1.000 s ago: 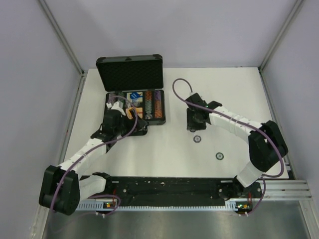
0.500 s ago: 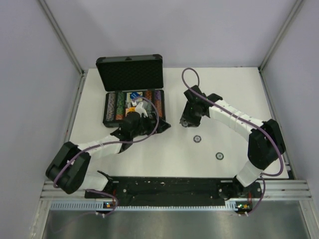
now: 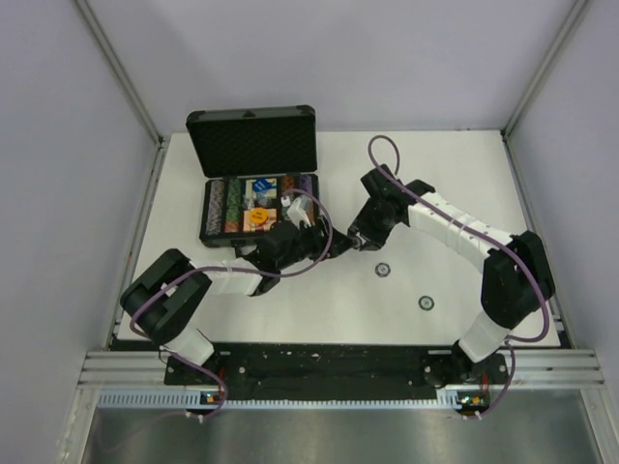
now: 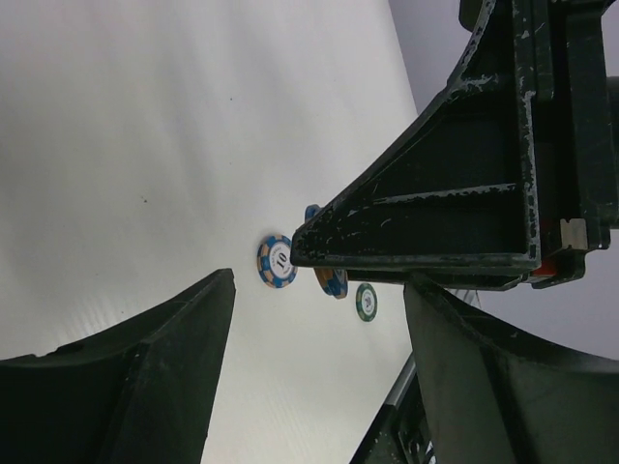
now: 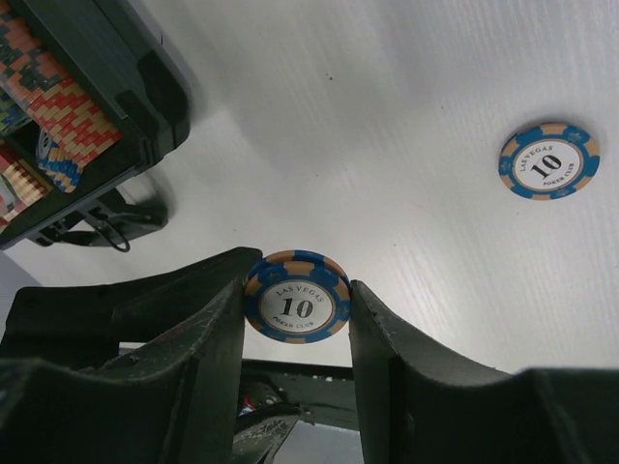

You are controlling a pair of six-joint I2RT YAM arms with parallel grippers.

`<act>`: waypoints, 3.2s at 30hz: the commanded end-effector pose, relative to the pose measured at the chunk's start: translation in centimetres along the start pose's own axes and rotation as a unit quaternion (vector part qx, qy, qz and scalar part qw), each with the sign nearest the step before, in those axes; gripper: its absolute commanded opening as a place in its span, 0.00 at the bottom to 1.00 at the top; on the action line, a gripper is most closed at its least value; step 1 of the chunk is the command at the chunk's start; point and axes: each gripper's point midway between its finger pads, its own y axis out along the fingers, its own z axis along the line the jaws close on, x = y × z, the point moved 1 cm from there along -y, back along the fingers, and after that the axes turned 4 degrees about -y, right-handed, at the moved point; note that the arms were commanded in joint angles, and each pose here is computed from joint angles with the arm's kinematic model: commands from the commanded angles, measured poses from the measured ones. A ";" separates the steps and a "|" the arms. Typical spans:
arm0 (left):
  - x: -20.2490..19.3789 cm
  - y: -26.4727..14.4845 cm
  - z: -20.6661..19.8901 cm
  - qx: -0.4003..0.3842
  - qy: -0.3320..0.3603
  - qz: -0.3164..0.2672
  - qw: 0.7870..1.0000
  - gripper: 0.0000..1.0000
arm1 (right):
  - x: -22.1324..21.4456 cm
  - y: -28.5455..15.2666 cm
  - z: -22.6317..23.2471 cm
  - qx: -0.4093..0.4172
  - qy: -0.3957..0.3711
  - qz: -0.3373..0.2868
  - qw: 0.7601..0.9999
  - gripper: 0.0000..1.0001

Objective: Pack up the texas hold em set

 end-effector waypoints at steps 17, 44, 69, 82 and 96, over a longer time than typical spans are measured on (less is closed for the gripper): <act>1.8 2.8 -3.0 0.002 -0.022 -0.044 0.999 0.11 | 0.1 -1.3 2.1 0.041 0.061 0.012 0.997 0.04; 11.6 -7.6 1.1 0.143 0.474 0.111 0.862 0.00 | 7.2 -8.9 -7.2 0.042 -0.043 -0.206 0.977 0.77; 14.6 -5.2 9.1 0.223 0.541 0.287 0.758 0.00 | 8.7 -7.0 -8.7 0.032 -0.047 -0.185 0.981 0.76; 14.7 -4.6 10.7 0.223 0.572 0.299 0.730 0.00 | 9.0 -6.6 -8.7 0.031 -0.037 -0.179 0.983 0.75; 14.7 -3.6 12.8 0.249 0.592 0.302 0.705 0.17 | 9.0 -6.1 -9.2 0.025 -0.027 -0.172 0.984 0.75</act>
